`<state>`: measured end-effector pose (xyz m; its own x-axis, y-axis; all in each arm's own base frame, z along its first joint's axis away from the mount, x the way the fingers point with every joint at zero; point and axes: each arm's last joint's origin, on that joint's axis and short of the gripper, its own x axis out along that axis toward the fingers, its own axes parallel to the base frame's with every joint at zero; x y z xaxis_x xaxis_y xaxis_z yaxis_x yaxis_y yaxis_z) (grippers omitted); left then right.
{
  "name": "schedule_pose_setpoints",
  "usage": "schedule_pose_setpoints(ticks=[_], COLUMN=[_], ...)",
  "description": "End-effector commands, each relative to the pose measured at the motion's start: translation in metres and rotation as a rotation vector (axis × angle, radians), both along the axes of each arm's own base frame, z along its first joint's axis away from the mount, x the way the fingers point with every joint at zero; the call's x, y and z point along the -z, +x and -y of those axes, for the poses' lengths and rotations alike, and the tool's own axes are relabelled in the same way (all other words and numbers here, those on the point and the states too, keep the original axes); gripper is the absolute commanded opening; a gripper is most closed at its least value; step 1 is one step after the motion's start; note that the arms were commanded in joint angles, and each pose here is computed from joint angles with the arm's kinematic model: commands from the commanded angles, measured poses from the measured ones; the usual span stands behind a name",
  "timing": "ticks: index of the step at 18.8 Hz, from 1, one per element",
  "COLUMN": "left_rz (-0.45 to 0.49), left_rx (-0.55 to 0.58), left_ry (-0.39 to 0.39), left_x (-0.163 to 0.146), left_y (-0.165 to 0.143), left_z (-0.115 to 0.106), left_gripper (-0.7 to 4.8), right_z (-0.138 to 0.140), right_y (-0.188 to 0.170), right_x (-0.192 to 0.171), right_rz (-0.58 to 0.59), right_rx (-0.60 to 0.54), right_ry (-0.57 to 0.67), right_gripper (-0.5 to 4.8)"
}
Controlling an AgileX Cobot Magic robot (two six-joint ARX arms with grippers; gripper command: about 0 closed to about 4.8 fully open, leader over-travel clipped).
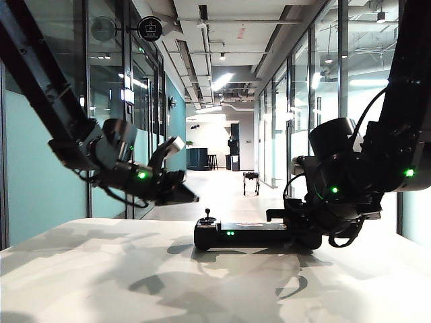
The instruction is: Push the left joystick on the remote control sitting on the white table backward to make the robot dog back up in a straight line until it returns close to you.
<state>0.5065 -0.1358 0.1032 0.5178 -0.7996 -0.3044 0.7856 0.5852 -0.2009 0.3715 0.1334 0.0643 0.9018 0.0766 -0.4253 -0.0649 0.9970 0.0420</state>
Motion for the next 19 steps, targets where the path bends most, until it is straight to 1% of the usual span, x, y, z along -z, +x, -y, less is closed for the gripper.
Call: schedule_pose_setpoints(ticks=[1, 5, 9, 11, 14, 18, 19], left_rz=[0.029, 0.043, 0.056, 0.055, 0.042, 0.042, 0.037], left_rx=[0.07, 0.114, 0.121, 0.102, 0.109, 0.121, 0.141], left_ry=[-0.023, 0.001, 0.016, 0.026, 0.022, 0.023, 0.014], left_x=[-0.005, 0.002, 0.007, 0.009, 0.01, 0.011, 0.013], left_y=[0.005, 0.003, 0.002, 0.003, 0.009, 0.009, 0.008], left_z=[0.005, 0.006, 0.013, 0.014, 0.017, 0.02, 0.02], left_gripper=[-0.06, -0.06, -0.06, -0.06, -0.06, -0.06, -0.06], right_z=[0.0, 0.0, 0.0, 0.0, 0.0, 0.0, 0.0], right_y=[0.002, 0.002, 0.002, 0.002, 0.002, 0.002, 0.002], right_x=[-0.005, -0.005, -0.005, -0.005, -0.005, -0.005, -0.005], right_rz=[0.033, 0.033, 0.034, 0.033, 0.034, 0.033, 0.033], right_rx=[0.016, 0.017, 0.018, 0.017, 0.017, 0.017, 0.017], right_ry=[-0.001, 0.002, 0.002, 0.003, 0.003, 0.002, 0.002], right_gripper=[1.56, 1.56, 1.56, 1.57, 1.56, 1.57, 1.57])
